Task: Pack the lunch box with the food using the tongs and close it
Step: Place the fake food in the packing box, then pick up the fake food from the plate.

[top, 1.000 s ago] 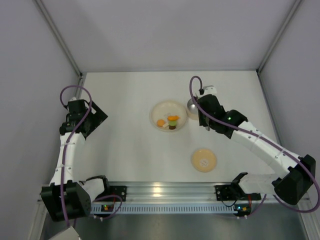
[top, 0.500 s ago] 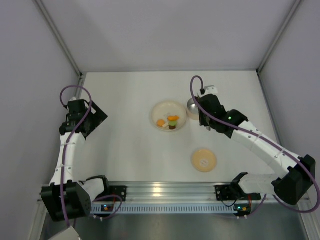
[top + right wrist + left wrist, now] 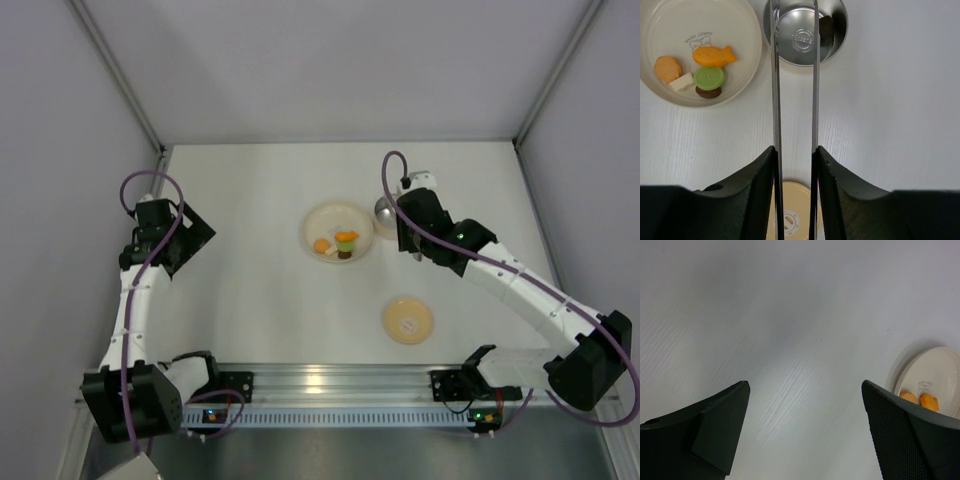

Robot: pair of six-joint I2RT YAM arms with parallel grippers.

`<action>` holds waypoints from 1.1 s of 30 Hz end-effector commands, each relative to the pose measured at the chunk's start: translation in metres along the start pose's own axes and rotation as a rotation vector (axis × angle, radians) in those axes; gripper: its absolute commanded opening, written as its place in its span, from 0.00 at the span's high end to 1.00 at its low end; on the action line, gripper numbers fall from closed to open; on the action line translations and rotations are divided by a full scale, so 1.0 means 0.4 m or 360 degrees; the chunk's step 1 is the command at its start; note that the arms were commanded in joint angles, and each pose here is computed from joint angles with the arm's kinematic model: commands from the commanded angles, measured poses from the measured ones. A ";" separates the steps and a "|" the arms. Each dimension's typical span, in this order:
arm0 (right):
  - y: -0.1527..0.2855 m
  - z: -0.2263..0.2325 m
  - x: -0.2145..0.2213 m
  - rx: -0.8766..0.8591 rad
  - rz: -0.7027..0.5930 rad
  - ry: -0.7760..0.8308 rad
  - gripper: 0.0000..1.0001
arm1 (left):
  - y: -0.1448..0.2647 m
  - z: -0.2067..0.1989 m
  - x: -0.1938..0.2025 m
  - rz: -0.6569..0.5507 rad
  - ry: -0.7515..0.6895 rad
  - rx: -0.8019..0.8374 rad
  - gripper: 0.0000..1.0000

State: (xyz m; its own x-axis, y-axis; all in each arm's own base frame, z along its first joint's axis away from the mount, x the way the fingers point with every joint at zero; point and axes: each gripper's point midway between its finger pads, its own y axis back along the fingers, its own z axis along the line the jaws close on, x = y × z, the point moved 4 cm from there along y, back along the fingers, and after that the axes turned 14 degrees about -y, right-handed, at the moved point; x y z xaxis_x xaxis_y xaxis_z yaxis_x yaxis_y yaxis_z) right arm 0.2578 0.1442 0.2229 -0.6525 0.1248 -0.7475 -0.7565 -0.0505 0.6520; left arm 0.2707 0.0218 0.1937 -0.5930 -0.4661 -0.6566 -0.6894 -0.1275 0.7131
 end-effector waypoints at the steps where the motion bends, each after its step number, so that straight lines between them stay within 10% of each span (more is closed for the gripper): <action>1: 0.031 -0.005 -0.024 -0.0062 -0.0043 -0.0040 0.64 | 0.005 -0.007 -0.018 -0.0080 -0.0017 0.0042 0.01; 33: 0.004 0.198 0.103 -0.0374 0.0238 0.0200 0.55 | 0.002 -0.017 -0.010 -0.0048 -0.0022 0.0096 0.02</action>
State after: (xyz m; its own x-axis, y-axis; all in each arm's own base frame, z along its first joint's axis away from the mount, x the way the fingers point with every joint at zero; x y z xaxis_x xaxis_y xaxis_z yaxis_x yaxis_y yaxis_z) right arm 0.2269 0.2153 0.1961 -0.7654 -0.0429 -0.6421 -0.6122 -0.2592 0.7470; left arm 0.2714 0.0161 0.1938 -0.6049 -0.4615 -0.6490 -0.6984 -0.0841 0.7107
